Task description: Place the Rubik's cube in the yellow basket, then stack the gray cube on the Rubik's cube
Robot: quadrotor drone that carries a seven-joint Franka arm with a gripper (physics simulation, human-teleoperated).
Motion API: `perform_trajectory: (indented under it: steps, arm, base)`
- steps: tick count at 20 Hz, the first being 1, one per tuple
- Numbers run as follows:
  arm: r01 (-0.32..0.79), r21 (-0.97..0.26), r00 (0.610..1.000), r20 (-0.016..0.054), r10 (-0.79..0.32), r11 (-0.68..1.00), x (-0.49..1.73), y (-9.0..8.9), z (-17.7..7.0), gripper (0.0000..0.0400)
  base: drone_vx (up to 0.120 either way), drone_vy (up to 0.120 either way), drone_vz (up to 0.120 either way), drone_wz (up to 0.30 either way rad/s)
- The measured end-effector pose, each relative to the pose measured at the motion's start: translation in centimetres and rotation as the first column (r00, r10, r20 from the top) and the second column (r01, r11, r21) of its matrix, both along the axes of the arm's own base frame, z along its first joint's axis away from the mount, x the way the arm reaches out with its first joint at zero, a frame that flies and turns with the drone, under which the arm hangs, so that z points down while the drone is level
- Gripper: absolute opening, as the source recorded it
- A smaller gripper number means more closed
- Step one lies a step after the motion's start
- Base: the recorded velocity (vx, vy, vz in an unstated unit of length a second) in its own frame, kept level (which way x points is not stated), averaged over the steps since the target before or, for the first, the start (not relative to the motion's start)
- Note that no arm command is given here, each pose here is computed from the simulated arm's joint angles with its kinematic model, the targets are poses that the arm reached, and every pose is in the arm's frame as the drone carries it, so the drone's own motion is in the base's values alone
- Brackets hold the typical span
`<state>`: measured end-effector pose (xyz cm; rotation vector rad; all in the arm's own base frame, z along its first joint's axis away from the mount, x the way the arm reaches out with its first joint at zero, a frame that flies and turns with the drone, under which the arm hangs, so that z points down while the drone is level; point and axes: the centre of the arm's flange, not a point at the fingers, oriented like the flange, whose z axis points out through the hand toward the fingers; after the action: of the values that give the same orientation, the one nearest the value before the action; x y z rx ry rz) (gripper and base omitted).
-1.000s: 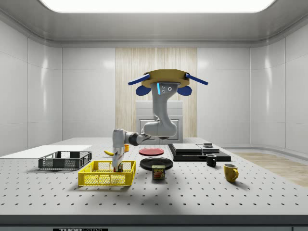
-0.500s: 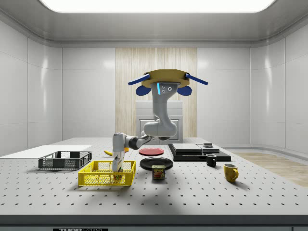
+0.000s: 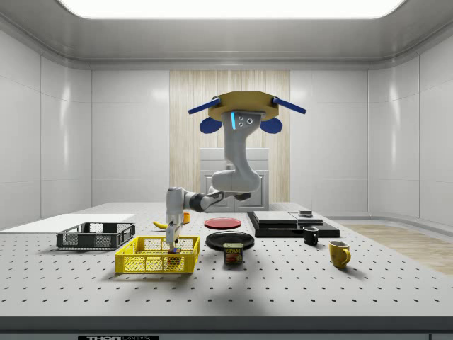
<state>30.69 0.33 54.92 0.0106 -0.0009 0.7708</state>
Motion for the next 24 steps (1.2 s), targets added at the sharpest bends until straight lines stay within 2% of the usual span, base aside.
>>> perform_trajectory:
  steps: [3,9,24]
  arm:
    - [-0.006,-0.004,1.000,0.0020,0.006,1.000,-0.01,-0.16,-0.03,0.0399]
    - [-0.012,-0.007,1.000,0.0038,0.012,1.000,-0.01,-0.28,-0.05,0.0400]
    - [-0.015,-0.008,1.000,0.0047,0.015,1.000,-0.01,-0.32,-0.05,0.0400]
  base:
    - [0.107,-0.120,0.093,0.000]
    - [0.120,-0.120,0.000,0.000]
    - [0.003,-0.115,0.000,0.000]
